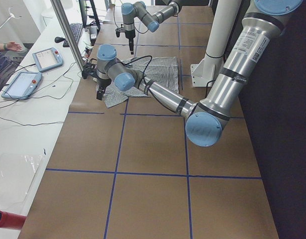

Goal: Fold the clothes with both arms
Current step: 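Raise the right gripper off the shirt while the left arm swings toward the shirt, then position the left gripper above the sleeve nearest it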

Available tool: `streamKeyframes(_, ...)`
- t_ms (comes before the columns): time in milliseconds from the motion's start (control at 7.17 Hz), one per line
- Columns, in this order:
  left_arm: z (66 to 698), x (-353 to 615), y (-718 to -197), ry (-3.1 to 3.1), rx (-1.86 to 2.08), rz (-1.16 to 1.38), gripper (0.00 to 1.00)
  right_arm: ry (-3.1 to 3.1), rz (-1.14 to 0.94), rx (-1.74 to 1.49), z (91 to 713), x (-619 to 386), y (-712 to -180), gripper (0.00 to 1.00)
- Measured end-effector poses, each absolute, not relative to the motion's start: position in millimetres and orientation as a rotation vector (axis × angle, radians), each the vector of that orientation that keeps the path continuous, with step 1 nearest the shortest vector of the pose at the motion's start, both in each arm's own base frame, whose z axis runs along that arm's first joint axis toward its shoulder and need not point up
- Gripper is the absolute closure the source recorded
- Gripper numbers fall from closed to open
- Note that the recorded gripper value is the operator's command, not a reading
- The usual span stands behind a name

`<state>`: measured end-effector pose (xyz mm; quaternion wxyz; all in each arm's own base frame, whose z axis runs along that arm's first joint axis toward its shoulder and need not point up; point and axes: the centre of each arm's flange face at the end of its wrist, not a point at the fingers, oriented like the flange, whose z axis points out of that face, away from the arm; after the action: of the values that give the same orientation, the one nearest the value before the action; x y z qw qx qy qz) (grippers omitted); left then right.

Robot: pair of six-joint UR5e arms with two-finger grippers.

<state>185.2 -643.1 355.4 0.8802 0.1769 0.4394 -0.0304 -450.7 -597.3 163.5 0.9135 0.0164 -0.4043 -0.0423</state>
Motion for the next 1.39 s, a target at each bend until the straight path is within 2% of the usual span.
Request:
streamKeyframes(279,369.9,260.9,-650.4,0.937,0.42,-0.2,0.0,-0.8,-0.1,0.056,179.2,-395.4,-587.7,0.0)
streamKeyframes(697,387.8,379.1,-649.7,0.874,0.489,-0.306,0.01,-0.781,-0.115,0.083,195.5,-380.0,-585.6,0.0)
streamKeyframes(1394,428.7,445.1,-659.1,0.798,0.52,-0.287,0.06,-0.801,-0.117,0.107,200.9,-388.7,-592.4,0.0)
